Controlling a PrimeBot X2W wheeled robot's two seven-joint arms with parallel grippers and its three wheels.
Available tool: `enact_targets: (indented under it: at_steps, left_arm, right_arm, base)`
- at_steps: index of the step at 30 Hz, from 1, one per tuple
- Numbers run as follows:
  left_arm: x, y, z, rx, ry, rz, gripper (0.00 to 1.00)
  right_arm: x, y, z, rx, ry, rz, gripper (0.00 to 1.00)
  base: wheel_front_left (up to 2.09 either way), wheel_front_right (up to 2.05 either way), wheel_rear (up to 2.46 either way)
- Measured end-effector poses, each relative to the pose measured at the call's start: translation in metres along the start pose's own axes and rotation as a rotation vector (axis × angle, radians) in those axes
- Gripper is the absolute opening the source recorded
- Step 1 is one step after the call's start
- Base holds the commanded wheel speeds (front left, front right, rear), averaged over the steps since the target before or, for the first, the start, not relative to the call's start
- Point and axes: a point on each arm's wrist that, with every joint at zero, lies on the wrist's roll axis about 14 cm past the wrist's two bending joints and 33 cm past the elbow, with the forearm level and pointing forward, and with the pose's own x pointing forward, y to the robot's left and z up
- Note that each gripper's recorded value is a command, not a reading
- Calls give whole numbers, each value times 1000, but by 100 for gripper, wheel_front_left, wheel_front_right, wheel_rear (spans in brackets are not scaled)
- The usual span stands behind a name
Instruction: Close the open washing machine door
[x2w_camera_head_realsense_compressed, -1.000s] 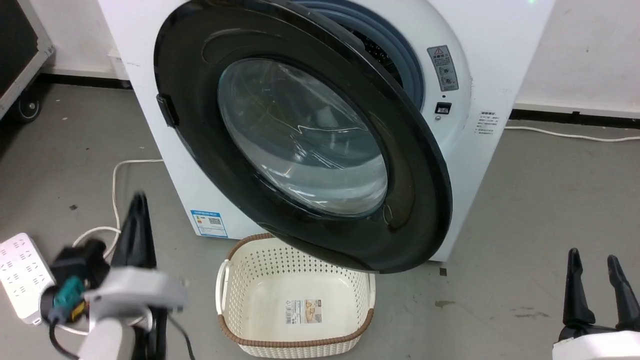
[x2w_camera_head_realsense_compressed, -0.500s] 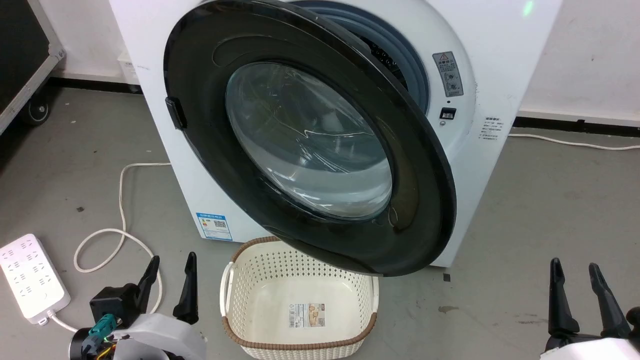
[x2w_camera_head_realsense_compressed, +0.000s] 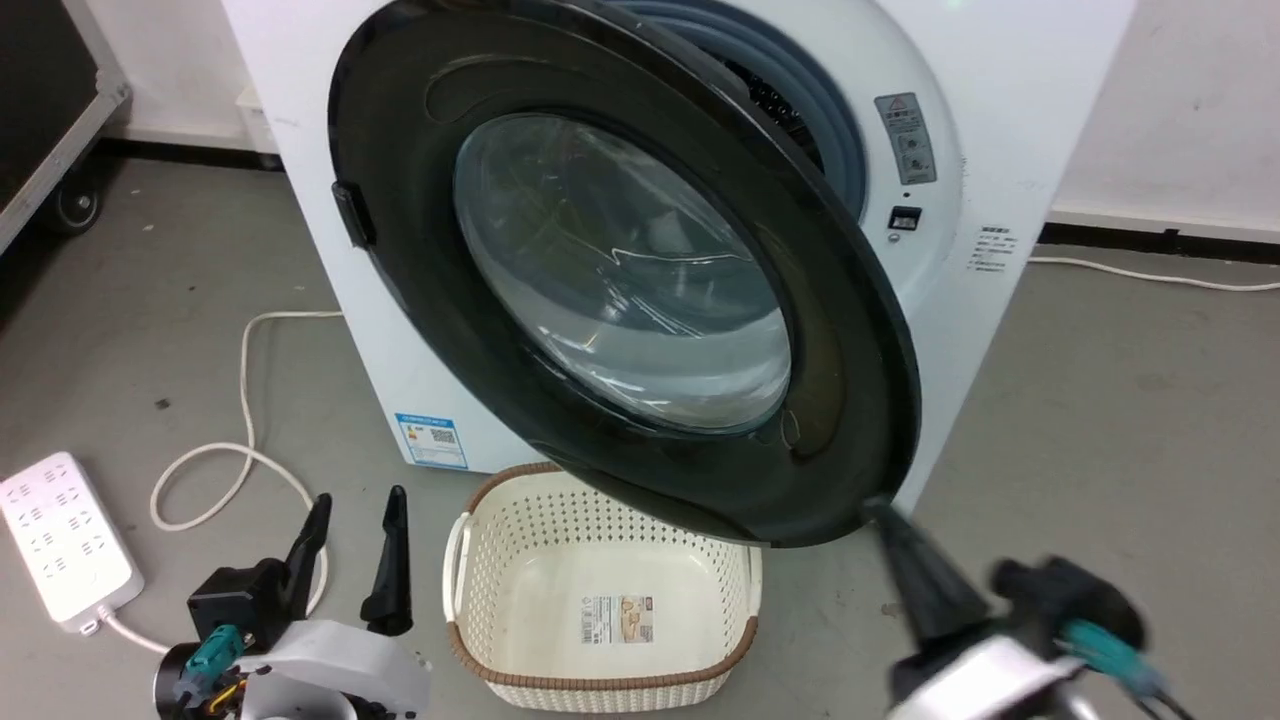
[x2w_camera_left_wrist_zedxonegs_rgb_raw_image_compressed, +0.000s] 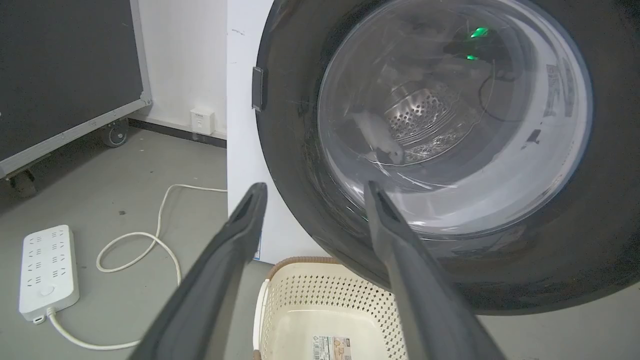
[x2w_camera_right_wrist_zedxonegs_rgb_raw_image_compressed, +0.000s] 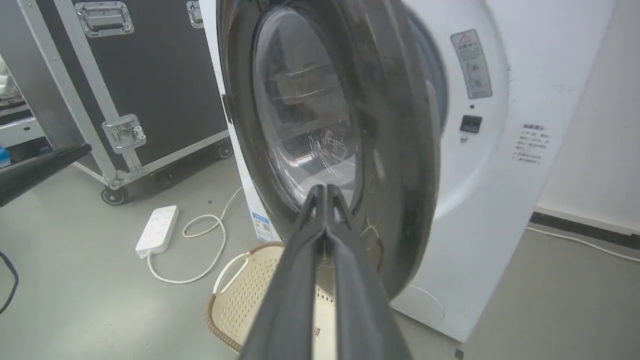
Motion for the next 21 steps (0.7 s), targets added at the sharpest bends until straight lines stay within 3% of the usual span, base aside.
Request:
enact_targets:
  at_steps: [3,6,21]
  left_arm:
    - [-1,2,-2,-1,5,7,100]
    - [-1,5,-6,-3,16,15,100]
    - [8,23,-19,-11,49,66,100]
  right_arm:
    - [10,16,-22,-8,100,56,0]
    - [23,9,-38,-47,157,53,0]
    - [92,-54,-39,-96,128,-88,0]
  base:
    - [0,0,0]
    - [0,0,0]
    - [0,0,0]
